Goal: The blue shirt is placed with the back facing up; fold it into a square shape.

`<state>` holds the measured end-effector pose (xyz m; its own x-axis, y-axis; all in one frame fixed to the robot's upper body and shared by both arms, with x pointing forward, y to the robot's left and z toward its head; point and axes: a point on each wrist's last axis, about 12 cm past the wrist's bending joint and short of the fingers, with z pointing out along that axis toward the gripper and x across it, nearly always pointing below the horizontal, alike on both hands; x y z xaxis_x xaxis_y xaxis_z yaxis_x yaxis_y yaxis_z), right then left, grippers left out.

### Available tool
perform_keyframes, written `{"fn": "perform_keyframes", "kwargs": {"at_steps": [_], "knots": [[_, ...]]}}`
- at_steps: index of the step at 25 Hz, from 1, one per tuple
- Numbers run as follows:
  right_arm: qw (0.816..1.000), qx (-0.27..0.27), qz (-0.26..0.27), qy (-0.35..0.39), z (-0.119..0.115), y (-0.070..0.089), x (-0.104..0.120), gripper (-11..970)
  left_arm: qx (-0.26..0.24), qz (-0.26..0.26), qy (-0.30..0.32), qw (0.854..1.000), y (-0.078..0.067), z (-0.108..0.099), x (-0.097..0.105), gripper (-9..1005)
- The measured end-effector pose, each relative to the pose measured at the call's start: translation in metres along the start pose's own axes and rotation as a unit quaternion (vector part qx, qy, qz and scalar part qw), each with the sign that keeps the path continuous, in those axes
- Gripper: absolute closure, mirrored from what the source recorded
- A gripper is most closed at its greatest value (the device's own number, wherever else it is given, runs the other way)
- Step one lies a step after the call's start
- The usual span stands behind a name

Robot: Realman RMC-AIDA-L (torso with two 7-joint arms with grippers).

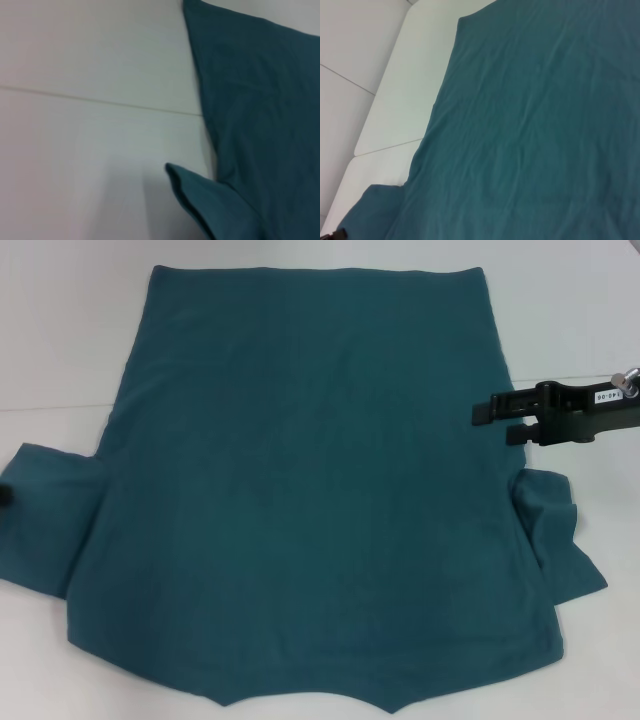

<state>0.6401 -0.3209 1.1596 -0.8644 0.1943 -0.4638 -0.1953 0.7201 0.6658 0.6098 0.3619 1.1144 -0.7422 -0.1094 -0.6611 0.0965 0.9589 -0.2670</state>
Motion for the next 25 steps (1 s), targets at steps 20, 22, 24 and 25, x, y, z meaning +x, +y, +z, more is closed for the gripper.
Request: {"fn": "perform_keyframes", "kwargs": {"at_steps": [20,22,24,25], "knots": [[1.0,-0.001,-0.001,0.002,0.002,0.001,0.001,136,-0.033,0.048,0.046,0.997,-0.049,-0.021,-0.055,994],[1.0,0.0,-0.001,0.002,0.002,0.001,0.001,136,-0.028,0.038,0.065,0.997,-0.061,-0.016,-0.058,994],[1.0,0.0,-0.001,0.002,0.002,0.0,0.001,136,-0.022,0.029,0.086,0.996,-0.072,-0.01,-0.059,994],[1.0,0.0,-0.001,0.002,0.002,0.001,0.001,137,-0.015,0.024,0.097,0.995,-0.079,-0.006,-0.06,994]]}}
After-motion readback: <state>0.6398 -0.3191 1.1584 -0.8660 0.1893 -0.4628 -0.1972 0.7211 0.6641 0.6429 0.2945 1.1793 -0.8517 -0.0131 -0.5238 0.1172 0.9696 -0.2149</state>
